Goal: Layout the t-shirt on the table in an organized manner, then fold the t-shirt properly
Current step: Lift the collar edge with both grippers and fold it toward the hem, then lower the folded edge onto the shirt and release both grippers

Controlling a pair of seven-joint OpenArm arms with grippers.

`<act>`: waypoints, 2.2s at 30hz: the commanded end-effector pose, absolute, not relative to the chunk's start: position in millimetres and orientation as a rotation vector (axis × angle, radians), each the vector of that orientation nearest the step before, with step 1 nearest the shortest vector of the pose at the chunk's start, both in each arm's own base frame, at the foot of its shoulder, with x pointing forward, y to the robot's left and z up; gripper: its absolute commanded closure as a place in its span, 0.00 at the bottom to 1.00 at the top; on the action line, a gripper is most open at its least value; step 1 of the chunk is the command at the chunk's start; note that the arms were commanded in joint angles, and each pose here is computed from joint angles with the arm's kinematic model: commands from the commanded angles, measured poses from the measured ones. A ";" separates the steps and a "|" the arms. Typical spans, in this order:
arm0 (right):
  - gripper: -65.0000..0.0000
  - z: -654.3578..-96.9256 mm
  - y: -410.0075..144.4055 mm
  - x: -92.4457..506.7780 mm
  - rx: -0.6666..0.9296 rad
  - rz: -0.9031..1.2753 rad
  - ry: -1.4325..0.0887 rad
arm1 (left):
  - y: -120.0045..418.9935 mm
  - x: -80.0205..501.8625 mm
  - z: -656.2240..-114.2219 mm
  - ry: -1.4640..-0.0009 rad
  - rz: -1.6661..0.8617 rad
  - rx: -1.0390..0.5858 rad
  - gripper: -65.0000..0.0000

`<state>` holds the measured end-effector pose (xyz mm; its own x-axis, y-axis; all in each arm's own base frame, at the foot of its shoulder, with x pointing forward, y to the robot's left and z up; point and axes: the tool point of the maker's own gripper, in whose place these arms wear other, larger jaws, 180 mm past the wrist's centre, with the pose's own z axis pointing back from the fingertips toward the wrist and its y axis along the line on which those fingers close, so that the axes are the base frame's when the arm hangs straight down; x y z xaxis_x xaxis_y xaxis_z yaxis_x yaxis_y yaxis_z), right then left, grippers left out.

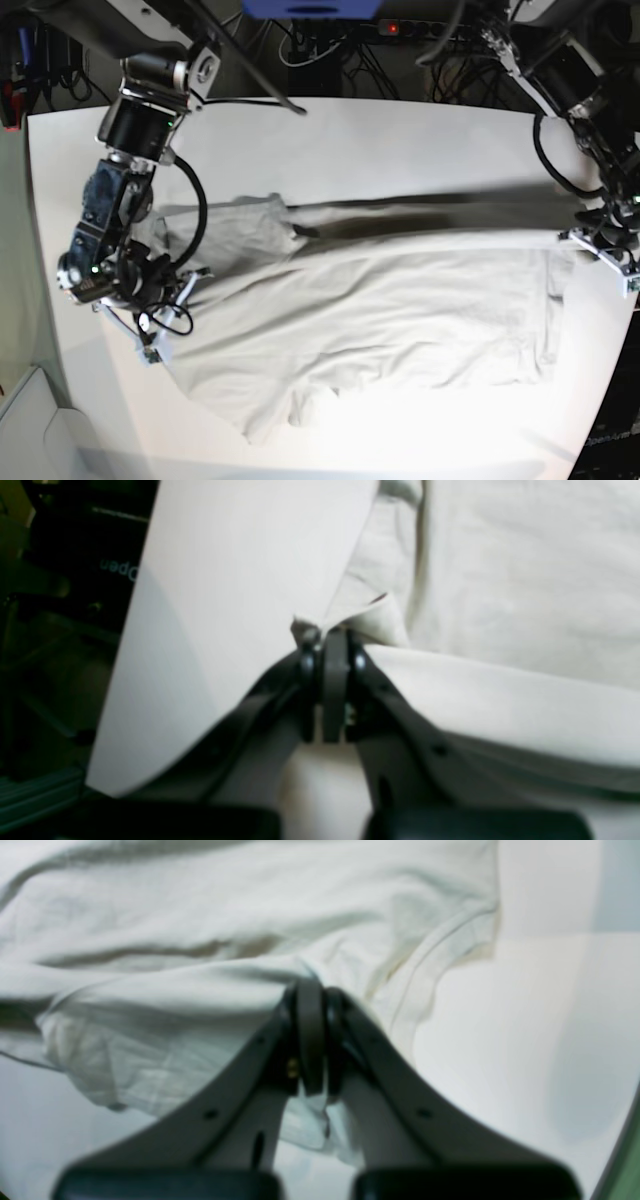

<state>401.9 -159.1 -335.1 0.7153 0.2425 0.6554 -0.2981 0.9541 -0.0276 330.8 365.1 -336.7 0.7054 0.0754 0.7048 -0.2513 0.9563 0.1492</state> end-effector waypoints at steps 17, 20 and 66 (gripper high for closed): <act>0.70 -317.0 -144.6 413.3 0.013 0.467 -0.742 | 372.4 340.7 -325.5 -0.810 0.198 0.244 0.34; 0.61 -316.3 -151.2 413.2 0.012 0.441 -0.746 | 374.7 340.7 -317.5 -0.833 0.196 0.255 0.33; 0.50 -349.8 -224.7 360.2 -0.077 0.305 -0.654 | 384.2 312.7 -386.3 -0.783 0.395 0.135 0.05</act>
<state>349.9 -221.1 -364.1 0.7793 0.3012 0.5495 -0.2646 0.9531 -0.1472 304.8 373.7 -401.8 0.6702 0.3132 0.6729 -0.3889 0.9204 -0.0410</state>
